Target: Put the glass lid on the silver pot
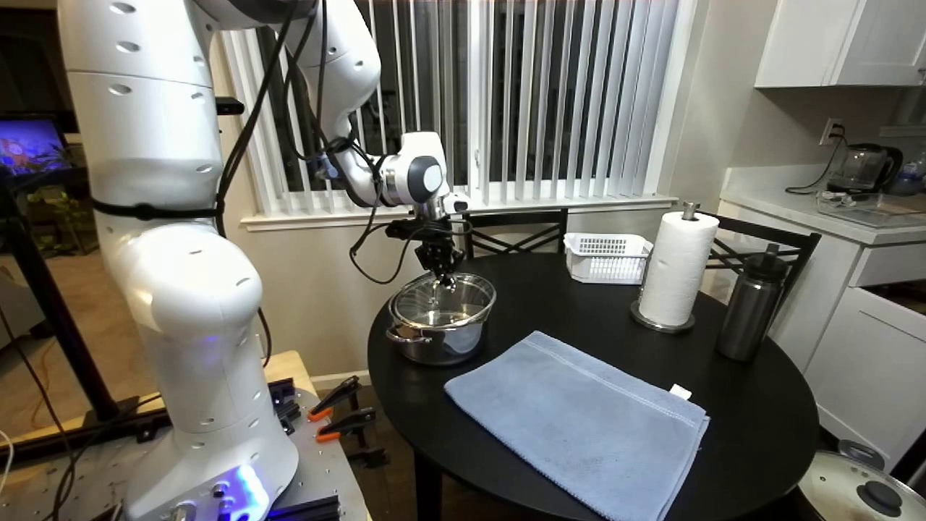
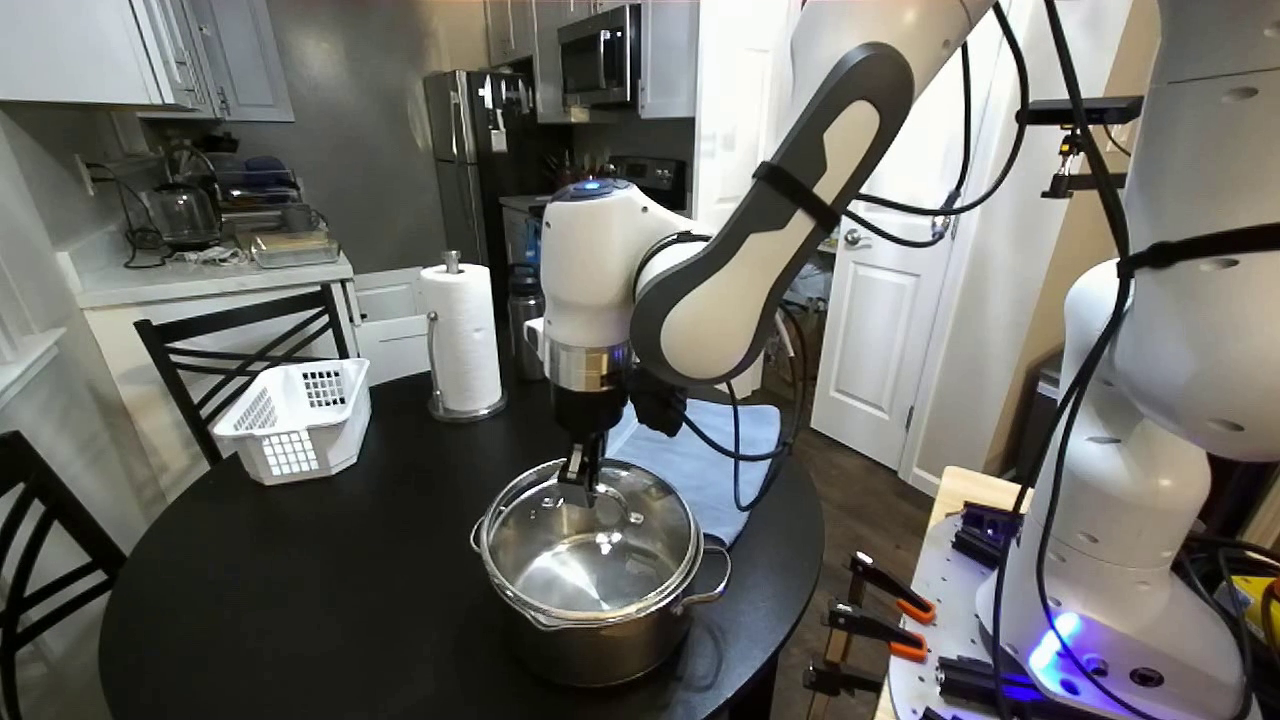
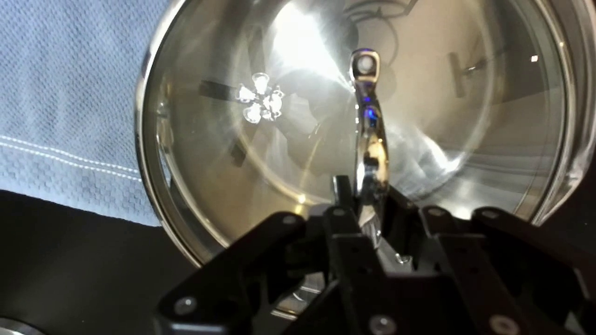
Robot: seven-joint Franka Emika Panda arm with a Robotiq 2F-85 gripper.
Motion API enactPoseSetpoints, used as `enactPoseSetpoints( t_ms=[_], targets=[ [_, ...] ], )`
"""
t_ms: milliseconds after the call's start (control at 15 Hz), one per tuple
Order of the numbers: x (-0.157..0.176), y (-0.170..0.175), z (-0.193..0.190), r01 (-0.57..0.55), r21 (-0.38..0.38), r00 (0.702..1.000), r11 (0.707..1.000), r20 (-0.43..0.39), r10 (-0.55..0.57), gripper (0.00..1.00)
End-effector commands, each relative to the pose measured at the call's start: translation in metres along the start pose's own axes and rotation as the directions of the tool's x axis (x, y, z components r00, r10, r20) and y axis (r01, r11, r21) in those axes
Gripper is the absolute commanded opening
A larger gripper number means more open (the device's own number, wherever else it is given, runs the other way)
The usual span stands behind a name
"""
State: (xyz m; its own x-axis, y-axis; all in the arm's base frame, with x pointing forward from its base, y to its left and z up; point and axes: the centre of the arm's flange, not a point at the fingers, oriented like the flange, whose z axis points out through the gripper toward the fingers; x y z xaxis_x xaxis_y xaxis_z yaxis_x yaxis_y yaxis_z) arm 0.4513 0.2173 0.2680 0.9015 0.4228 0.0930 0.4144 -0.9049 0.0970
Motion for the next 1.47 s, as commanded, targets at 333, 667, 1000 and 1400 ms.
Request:
enactPoseSetpoints(
  t_ms=[333,667,1000,1400],
  targets=[
    [0.007,0.026,-0.002,-0.096,0.024,0.992,0.995,0.082,0.094,0.04],
    [0.008,0.027,-0.002,-0.139,0.094,0.987,0.986,0.093,0.13,0.04],
    [0.007,0.027,0.003,-0.17,0.095,0.982,0.981,0.103,0.16,0.04],
    [0.005,0.02,0.007,-0.17,0.018,0.981,0.985,0.094,0.168,0.54]
  ],
)
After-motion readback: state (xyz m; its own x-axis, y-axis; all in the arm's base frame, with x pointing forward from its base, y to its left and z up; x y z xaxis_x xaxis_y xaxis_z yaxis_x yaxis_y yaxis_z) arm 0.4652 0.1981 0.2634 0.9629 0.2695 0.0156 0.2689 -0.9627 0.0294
